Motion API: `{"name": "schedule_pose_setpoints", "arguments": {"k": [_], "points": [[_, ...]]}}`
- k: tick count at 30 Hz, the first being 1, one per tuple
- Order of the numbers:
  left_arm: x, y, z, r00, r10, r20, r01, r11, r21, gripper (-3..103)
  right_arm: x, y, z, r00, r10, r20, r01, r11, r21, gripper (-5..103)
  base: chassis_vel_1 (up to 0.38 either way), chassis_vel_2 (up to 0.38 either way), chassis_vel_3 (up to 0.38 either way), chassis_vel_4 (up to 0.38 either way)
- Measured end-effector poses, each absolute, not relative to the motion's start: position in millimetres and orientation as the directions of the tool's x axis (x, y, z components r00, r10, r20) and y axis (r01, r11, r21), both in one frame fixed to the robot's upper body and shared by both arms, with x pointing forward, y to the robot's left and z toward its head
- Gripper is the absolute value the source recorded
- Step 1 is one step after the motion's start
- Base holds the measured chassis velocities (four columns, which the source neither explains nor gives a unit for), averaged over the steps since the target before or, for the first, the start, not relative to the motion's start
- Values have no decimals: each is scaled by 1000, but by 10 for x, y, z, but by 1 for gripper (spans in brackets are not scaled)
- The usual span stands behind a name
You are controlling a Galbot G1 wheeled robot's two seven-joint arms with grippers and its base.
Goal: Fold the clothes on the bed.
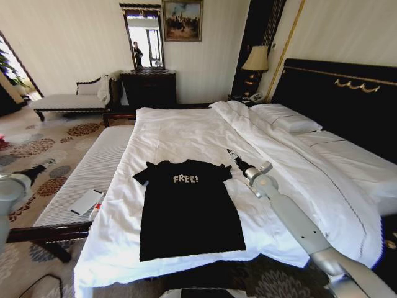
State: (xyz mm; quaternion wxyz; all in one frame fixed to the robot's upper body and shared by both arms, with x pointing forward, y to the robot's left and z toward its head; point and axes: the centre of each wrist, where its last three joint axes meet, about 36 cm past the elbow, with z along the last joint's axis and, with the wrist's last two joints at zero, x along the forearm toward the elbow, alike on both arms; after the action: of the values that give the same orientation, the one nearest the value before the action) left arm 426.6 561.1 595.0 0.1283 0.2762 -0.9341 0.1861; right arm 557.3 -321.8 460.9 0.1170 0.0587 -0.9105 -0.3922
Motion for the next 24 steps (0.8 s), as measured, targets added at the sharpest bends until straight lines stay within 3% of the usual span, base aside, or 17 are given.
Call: {"name": "schedule_pose_setpoints", "arguments": {"k": [4,22,24], "points": [[4272,5597,5933,-815,-466,344,-562,779,-277,100,5593,-3209,4369,-953,-167,252,49,738,673,100,0,0,0,0],[4231,5704,5949,-808,-481,341,-575,772,-271,100,5385,-3050,3842,-885,-127,447,212,745,632,101,0,0,0,0],[4237,5698,5947,-808,-480,341,-573,773,-271,100,5429,-3043,3837,-886,-128,446,211,746,632,97,0,0,0,0]]}}
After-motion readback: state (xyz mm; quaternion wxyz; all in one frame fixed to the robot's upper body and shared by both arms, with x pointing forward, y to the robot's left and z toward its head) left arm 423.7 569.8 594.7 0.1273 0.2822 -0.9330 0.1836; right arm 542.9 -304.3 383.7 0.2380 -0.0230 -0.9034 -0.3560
